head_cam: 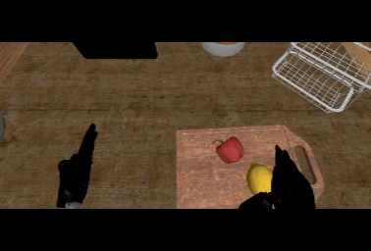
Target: Pick the lemon from the cutting board and place it in the tiered basket
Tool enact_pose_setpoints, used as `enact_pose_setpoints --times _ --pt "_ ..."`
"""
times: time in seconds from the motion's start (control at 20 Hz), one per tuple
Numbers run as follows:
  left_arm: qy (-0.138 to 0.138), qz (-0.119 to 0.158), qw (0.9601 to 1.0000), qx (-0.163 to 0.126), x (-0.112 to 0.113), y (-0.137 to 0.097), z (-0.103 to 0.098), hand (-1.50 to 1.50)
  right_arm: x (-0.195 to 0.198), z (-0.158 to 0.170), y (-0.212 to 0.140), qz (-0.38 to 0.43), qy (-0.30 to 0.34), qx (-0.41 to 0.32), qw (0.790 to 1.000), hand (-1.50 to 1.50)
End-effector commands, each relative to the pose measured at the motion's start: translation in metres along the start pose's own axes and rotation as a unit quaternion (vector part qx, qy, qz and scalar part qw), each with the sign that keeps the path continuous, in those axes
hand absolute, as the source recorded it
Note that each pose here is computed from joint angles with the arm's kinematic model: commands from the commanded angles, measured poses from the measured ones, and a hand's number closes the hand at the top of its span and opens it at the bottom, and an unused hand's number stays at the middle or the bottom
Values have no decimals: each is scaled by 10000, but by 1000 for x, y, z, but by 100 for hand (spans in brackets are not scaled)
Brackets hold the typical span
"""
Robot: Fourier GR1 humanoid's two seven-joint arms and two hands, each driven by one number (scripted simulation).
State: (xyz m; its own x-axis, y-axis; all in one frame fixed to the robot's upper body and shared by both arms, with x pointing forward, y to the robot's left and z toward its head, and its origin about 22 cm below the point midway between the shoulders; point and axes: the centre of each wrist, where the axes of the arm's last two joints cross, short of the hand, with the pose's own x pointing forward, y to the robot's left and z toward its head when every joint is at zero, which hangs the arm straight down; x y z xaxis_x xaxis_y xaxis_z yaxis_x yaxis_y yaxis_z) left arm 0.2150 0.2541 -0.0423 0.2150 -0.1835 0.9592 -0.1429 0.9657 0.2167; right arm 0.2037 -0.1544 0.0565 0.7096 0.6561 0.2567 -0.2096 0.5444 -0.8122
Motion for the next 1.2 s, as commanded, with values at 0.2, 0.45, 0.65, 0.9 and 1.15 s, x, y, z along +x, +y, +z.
enact_pose_setpoints --times 0.2,0.45,0.65,0.9,1.15 --pt "376 118 9992 -71 -25 -6 14 0 -5 -14 18 228 1035 203 9942 -150" --pt "296 64 9994 -150 -8 -7 4 0 12 -5 9 347 828 123 9959 150" --pt "340 98 9993 -77 -13 -12 -1 0 16 -6 30 516 416 -18 9978 150" --pt "328 127 9993 -157 -7 -18 15 0 12 -27 21 942 307 -550 9936 150" --pt "344 49 9993 -164 -12 -16 10 0 -64 -83 -65 949 -278 -815 9918 150"
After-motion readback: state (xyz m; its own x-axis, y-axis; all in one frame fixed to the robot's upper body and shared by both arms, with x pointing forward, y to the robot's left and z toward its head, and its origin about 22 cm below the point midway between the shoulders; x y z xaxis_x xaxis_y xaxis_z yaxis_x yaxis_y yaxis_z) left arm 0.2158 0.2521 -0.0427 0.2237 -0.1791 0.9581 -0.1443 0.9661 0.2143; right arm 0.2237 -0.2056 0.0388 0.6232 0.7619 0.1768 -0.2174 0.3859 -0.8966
